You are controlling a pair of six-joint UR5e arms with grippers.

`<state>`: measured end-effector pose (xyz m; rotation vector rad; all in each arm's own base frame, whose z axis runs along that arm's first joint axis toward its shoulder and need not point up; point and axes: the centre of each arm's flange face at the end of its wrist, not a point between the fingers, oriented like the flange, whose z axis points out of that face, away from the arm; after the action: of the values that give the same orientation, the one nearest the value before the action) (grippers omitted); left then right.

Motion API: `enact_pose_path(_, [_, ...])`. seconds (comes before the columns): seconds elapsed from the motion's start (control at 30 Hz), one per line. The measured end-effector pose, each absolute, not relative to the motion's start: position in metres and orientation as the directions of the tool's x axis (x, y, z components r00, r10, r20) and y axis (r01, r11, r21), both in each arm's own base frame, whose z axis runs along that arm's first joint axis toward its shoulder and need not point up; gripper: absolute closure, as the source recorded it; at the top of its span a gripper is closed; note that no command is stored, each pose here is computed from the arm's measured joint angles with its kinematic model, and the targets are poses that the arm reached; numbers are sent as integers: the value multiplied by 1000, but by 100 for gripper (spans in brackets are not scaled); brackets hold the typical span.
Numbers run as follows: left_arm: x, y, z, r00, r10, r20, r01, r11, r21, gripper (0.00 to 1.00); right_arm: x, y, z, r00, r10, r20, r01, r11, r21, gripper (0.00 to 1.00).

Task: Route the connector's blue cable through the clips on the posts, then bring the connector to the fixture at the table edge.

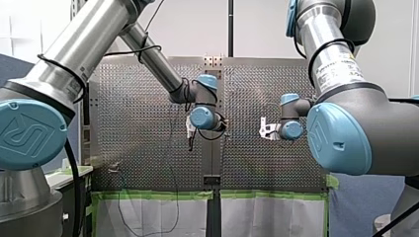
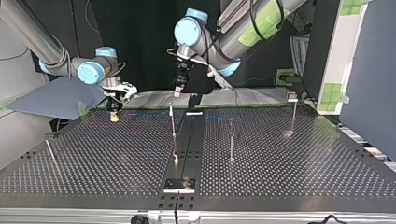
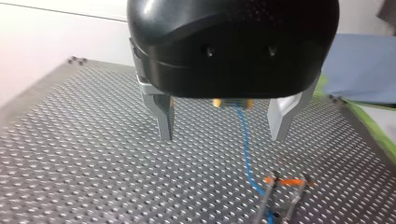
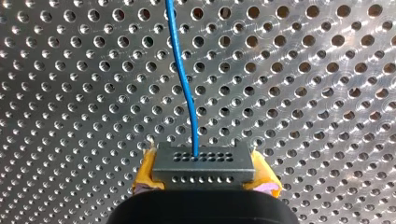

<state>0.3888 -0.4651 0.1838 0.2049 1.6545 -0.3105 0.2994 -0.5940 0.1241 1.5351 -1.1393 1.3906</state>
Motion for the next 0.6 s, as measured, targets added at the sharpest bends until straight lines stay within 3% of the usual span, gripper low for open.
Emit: enact_pose_path(0.6, [343, -450, 217, -66, -190, -980, 343, 917, -201, 0, 299, -594, 124, 7, -120, 993, -949, -315, -31, 100])
